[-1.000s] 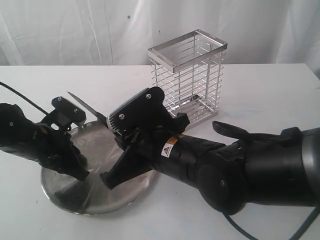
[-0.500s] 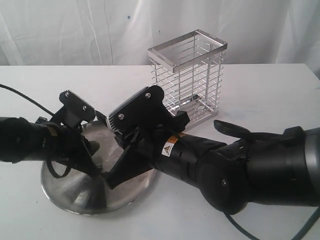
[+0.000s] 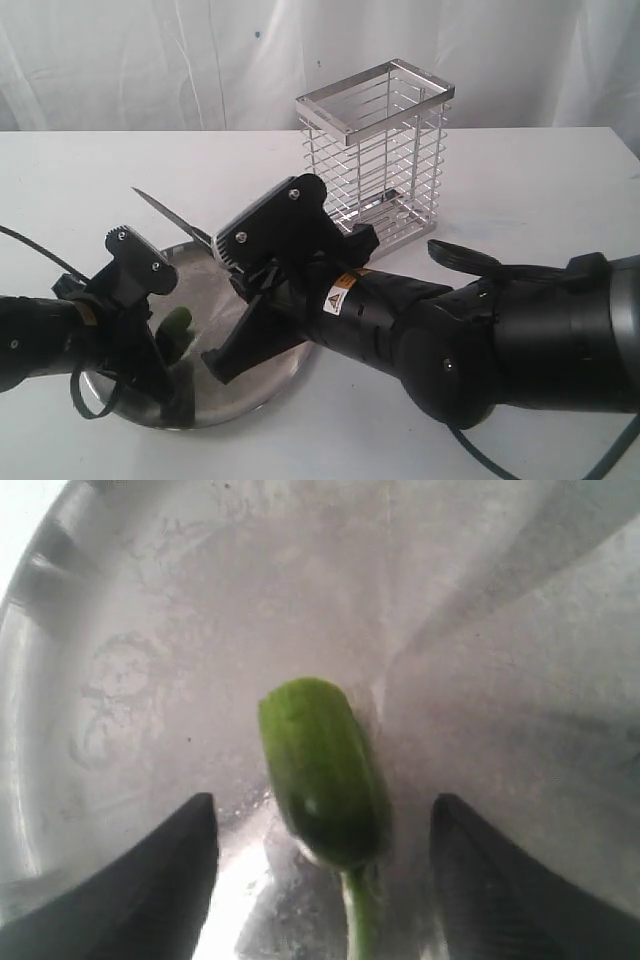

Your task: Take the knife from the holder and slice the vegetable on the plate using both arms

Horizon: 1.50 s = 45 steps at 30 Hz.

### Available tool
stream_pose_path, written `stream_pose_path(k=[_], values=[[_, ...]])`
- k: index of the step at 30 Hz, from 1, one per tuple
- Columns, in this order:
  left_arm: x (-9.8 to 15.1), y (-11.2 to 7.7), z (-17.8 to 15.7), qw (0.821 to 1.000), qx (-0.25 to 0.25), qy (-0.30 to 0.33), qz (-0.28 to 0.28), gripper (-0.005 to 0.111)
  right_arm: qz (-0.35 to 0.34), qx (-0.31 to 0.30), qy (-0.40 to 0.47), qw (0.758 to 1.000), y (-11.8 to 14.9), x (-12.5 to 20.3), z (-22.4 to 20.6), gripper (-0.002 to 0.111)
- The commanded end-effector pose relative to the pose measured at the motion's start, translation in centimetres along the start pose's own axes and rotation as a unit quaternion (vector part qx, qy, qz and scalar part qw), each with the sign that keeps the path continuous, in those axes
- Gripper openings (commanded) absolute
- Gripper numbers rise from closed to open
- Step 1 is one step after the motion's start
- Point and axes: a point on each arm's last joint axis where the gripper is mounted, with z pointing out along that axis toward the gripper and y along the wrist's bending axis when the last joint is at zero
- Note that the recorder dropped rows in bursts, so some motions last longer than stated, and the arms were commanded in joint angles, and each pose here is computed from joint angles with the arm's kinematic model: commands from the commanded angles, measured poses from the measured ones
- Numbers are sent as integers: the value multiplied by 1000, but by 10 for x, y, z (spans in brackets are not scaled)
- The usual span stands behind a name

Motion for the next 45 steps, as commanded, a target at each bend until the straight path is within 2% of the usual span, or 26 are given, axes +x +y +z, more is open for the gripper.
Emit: stream_pose_path(k=[1, 7, 16, 26, 30, 45], values=[[-2, -1, -11, 1000, 7, -2, -6, 74, -18, -4, 15, 1000, -3, 1, -2, 0], [-10, 1, -26, 1000, 6, -22, 7, 73, -56, -23, 56, 997, -2, 9, -2, 0], [-22, 11, -51, 997, -15, -70, -11, 72, -59, -48, 99, 992, 2, 17, -4, 0], [-14, 29, -51, 996, -36, -53, -64, 72, -63, -57, 98, 992, 2, 11, -13, 0], [-14, 29, -51, 996, -38, -54, -66, 72, -76, -71, 120, 987, 4, 16, -14, 0], [-14, 30, -51, 994, -42, -59, -86, 72, -74, -55, 109, 990, -3, 17, -12, 0]])
